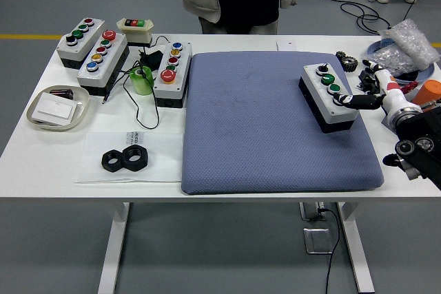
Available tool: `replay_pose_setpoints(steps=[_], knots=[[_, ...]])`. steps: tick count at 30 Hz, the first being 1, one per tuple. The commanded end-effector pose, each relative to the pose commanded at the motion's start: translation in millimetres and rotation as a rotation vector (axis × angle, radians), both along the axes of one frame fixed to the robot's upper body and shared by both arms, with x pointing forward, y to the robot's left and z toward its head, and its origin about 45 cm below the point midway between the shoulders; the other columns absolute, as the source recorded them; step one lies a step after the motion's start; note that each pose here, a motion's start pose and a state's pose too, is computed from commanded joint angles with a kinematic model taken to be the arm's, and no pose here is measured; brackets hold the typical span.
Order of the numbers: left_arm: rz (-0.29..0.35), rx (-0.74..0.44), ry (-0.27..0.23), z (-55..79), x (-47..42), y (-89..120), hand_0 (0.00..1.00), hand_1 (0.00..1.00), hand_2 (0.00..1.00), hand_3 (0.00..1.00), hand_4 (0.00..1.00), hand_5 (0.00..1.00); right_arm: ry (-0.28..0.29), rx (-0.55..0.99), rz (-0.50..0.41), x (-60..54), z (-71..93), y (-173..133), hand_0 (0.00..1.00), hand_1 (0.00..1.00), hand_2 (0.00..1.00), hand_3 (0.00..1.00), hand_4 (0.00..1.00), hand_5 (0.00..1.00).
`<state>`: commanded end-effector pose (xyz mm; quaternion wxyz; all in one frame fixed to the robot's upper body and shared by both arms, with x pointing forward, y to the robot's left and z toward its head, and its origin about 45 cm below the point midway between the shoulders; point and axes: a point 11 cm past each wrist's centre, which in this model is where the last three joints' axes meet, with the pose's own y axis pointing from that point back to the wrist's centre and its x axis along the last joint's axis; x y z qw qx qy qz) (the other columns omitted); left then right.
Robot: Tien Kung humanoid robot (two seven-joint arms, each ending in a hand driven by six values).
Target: Pick up the button,place it on the desk,press the button,press the button
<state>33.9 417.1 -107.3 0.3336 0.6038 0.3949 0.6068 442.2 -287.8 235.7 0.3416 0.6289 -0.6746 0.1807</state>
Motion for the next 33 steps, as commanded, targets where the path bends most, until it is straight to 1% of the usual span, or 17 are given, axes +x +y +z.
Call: replay_pose_setpoints(steps=[2, 4, 8, 17, 25, 33], knots=[[0.0, 0.0, 0.001, 0.0, -0.2, 0, 0.747, 0.785, 0.856, 0.775, 0.547, 0.998, -0.009, -0.03, 0.009, 1.1, 0.3, 1, 0.998, 0.926, 0.998, 0.998, 0.887, 0.125], [-0.001, 0.0, 0.002, -0.1, -0.6, 0, 0.747, 0.785, 0.856, 0.775, 0.547, 0.998, -0.004, -0.044, 0.013, 2.5, -2.3, 4, 0.998, 0.926, 0.998, 0.998, 0.887, 0.125], [-0.001, -0.001, 0.0, 0.0, 0.2, 0, 0.747, 0.785, 0.856, 0.774, 0.546, 0.998, 0.021, 0.013, 0.003, 3.0, -7.9, 8, 0.998, 0.926, 0.998, 0.998, 0.894, 0.138], [0.002, -0.001, -0.008, 0.2, 3.0, 0, 0.747, 0.785, 0.857, 0.774, 0.548, 0.998, 0.03, 0.045, -0.005, 7.5, -8.3, 19, 0.998, 0.925, 0.998, 0.998, 0.899, 0.155], [0.004, -0.002, -0.008, 0.1, 3.0, -1, 0.748, 0.785, 0.856, 0.774, 0.548, 0.998, 0.095, 0.006, -0.029, 15.8, -25.1, 25, 0.998, 0.923, 0.998, 0.998, 0.9, 0.159], [0.004, -0.002, -0.012, 0.2, 4.3, -1, 0.748, 0.785, 0.856, 0.774, 0.547, 0.998, 0.143, -0.013, -0.05, 22.2, -33.3, 30, 0.998, 0.916, 0.998, 0.998, 0.899, 0.164]])
